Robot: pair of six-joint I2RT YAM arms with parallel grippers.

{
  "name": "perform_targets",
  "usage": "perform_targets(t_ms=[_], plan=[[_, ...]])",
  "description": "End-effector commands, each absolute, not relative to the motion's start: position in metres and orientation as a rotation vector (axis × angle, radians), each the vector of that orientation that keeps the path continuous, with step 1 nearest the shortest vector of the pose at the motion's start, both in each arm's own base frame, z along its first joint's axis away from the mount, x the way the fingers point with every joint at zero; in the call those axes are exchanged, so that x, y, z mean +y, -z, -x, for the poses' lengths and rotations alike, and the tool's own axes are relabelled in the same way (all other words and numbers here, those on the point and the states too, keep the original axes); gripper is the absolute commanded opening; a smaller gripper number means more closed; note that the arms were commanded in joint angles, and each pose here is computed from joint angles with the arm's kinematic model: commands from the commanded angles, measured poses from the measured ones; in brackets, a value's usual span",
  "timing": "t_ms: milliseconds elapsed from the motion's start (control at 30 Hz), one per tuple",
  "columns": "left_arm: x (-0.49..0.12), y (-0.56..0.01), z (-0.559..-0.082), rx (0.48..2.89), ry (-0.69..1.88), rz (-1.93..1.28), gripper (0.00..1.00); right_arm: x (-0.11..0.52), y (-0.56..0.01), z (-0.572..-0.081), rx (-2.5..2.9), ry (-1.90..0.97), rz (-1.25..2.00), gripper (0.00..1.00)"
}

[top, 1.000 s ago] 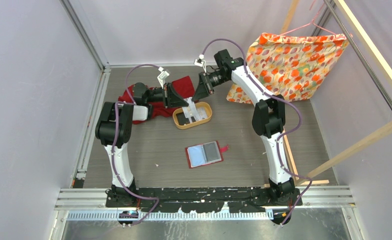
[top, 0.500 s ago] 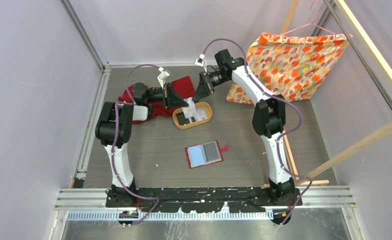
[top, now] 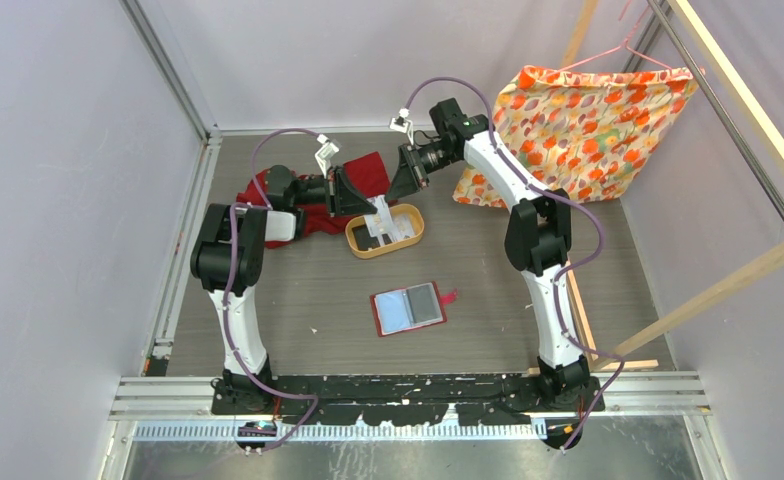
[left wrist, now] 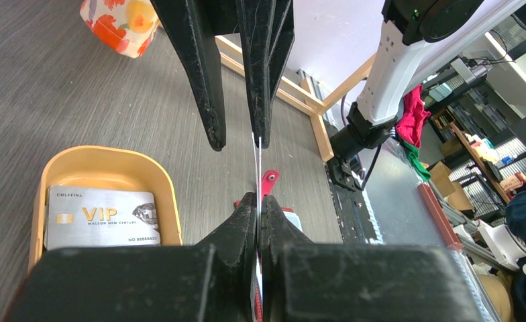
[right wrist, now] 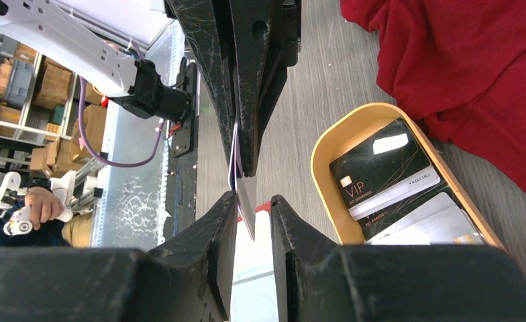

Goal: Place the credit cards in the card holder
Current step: Pick up the credit card from the storage box.

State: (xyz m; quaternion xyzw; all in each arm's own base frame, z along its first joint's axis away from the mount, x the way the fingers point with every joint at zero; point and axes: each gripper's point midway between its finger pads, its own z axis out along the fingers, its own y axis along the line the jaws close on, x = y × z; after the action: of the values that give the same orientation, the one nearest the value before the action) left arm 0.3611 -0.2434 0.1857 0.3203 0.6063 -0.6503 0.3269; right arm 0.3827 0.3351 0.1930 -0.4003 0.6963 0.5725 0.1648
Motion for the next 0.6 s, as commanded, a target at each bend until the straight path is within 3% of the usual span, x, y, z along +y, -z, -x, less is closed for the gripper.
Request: perform_targets(t_ms=[0, 567], plan=[[-0.243, -0.194, -0.356, 1.516, 1.661, -0.925, 0.00, 0.332, -0.219, -0.384, 1.947, -1.559, 1.156, 0.29], [-0.250, -0.193, -0.361, 1.535, 1.687, -0.867, 0.00, 0.344, -0.218, -0.367, 1.940, -1.548, 1.228, 0.29]])
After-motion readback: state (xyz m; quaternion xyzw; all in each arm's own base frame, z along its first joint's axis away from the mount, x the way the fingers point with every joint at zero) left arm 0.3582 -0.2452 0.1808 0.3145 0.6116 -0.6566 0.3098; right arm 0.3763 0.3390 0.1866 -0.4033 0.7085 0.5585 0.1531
